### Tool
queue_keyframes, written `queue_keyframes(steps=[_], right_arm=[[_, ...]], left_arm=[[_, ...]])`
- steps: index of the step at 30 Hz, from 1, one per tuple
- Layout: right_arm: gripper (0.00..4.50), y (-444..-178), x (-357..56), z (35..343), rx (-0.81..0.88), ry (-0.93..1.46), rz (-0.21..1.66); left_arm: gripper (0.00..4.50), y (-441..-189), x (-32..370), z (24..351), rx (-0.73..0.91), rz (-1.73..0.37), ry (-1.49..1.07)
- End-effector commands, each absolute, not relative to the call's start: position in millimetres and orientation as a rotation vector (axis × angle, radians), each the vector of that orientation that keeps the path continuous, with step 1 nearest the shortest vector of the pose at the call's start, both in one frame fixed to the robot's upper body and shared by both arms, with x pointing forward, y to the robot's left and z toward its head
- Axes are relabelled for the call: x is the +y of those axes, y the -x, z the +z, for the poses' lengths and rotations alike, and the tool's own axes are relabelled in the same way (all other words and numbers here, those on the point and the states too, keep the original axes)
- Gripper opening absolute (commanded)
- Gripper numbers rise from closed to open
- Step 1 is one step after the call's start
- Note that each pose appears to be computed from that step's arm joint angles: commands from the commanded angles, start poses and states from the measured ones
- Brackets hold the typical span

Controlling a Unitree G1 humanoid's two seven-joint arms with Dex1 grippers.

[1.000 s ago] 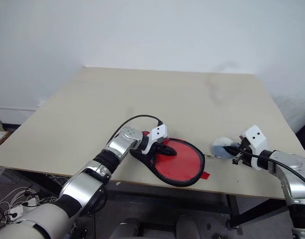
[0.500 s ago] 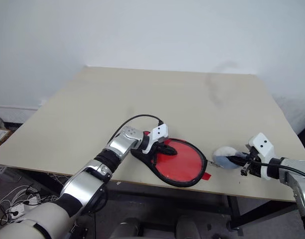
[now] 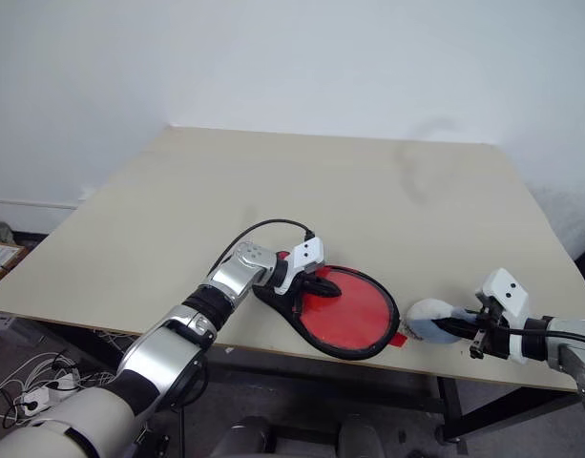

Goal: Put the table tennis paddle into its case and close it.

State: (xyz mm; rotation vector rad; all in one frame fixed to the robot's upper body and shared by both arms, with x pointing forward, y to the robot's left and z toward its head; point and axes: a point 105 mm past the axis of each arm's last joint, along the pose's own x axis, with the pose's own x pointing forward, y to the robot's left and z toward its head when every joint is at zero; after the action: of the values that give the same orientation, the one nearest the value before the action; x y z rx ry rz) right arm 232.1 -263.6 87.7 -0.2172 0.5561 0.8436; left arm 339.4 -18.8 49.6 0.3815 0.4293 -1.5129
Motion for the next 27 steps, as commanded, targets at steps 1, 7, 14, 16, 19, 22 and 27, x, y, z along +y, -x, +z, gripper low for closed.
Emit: queue_keyframes(steps=[1,7,14,16,19,22,27], right_arm=[[0.25,-230.2,-260.2,103.8,0.526,0.239,0.879],[0.25,-223.8,-252.1,103.8,0.534,0.213,0.924],[0.25,-215.6,-242.4,102.1,0.545,0.19,0.981],[0.25,-212.6,-239.0,100.6,0.553,0.184,1.0],[0.25,-207.4,-233.1,97.7,0.568,0.172,1.034],[0.25,-201.6,-226.3,94.0,0.586,0.161,1.074],[0.25,-193.4,-216.3,89.0,0.609,0.142,1.134]], left_arm=[[0.0,-340.0,-8.2,33.6,0.512,-1.477,-0.426],[0.0,-340.2,-7.9,33.1,0.514,-1.475,-0.428],[0.0,-340.5,-8.1,33.3,0.513,-1.475,-0.428],[0.0,-340.6,-8.2,33.2,0.513,-1.475,-0.429],[0.0,-340.8,-8.6,33.3,0.513,-1.475,-0.431],[0.0,-341.1,-9.0,33.4,0.513,-1.474,-0.432],[0.0,-341.7,-9.4,33.5,0.513,-1.471,-0.433]])
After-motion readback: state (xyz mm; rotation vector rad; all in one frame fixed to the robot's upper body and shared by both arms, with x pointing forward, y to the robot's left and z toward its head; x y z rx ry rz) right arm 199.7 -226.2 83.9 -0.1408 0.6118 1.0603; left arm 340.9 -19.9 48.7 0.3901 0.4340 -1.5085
